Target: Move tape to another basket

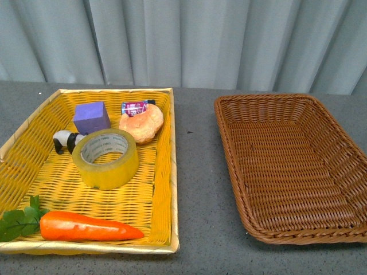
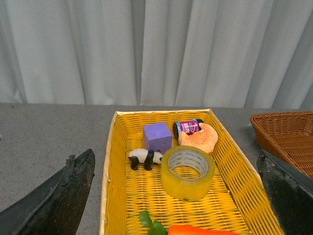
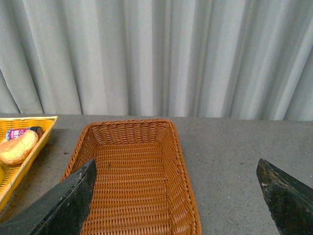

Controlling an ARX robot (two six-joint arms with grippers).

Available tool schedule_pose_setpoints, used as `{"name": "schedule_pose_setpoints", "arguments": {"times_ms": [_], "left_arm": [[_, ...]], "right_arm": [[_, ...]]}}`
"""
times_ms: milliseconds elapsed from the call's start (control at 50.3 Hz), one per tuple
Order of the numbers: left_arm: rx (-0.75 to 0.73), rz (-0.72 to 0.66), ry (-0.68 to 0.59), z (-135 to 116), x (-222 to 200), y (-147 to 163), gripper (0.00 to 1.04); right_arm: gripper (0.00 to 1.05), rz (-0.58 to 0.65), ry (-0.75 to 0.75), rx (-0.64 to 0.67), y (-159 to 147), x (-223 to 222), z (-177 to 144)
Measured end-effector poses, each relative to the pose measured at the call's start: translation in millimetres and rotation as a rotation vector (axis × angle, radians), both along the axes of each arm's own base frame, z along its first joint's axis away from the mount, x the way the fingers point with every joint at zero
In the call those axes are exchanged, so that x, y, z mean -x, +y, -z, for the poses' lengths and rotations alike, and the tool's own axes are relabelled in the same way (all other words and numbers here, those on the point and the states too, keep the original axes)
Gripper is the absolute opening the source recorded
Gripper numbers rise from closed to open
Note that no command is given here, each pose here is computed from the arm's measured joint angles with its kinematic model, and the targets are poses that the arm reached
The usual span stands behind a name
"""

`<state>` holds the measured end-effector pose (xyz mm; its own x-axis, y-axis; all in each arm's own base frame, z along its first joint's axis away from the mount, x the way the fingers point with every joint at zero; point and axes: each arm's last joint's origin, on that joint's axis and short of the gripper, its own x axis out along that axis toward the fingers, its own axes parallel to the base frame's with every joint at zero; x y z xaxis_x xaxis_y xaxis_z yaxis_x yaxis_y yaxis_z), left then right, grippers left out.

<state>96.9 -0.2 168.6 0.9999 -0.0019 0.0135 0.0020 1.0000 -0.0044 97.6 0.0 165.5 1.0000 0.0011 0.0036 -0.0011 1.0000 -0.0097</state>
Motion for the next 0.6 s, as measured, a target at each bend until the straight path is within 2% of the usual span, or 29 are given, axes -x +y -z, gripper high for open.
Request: {"name": "schedule_pose_setpoints", "arguments": {"times_ms": [596], "left_arm": [[0.000, 0.000, 0.000, 0.0, 0.0, 0.0, 0.98]], "right_arm": [[0.96, 0.000, 0.000, 0.000, 0.0, 0.0, 0.1]]}}
